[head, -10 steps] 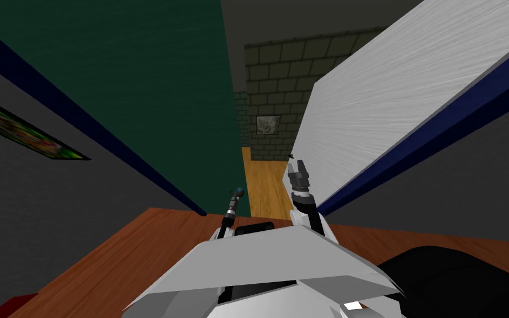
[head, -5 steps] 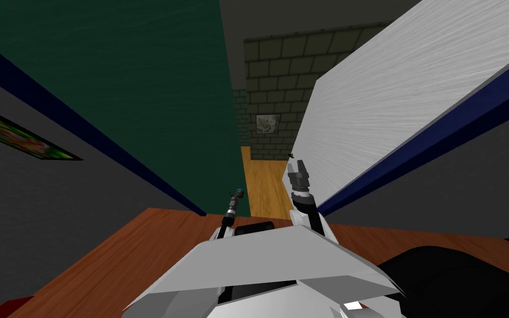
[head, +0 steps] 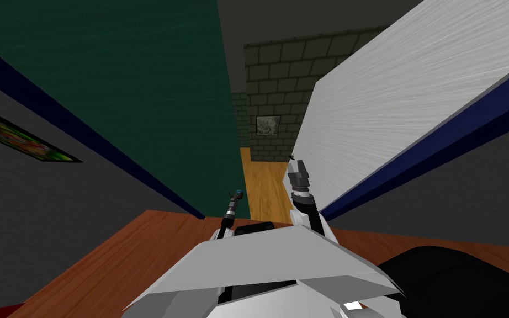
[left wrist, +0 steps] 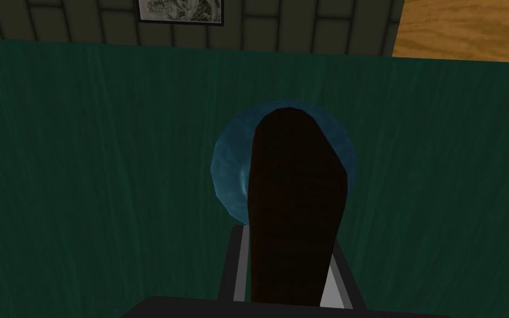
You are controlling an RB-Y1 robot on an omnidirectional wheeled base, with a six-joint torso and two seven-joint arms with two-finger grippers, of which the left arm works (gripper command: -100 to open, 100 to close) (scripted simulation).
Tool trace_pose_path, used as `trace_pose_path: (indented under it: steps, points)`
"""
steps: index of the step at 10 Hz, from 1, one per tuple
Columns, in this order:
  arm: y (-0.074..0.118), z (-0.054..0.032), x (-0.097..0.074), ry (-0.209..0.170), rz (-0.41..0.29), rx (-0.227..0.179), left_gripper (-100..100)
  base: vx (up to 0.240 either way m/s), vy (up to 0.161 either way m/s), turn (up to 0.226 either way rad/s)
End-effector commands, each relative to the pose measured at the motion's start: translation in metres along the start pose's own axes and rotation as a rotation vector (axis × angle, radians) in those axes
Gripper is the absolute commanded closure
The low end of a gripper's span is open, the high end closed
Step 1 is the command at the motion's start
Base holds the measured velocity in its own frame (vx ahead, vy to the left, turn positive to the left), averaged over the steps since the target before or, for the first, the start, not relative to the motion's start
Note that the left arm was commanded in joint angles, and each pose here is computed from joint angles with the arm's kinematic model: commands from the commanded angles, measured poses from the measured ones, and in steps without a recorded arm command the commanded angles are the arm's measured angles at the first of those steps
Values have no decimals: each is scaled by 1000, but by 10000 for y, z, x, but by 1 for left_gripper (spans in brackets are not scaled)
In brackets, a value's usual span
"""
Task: Push the door open
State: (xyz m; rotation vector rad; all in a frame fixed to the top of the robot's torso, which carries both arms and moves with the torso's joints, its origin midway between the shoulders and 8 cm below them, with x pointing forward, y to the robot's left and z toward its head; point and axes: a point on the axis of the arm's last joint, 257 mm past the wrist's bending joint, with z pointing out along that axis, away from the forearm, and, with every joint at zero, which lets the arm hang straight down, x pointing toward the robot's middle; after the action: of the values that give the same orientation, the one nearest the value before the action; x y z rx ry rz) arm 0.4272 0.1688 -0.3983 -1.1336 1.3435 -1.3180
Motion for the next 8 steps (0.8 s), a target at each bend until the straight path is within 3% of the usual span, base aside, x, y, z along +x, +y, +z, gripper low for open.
trace_pose_path:
  steps: [1, 8]
  points:
    - [-86, 67, -130, -22, 9, 20, 100, 165, -76, 36]
    - [-85, 66, -584, -120, 22, 18, 100, 186, -88, 59]
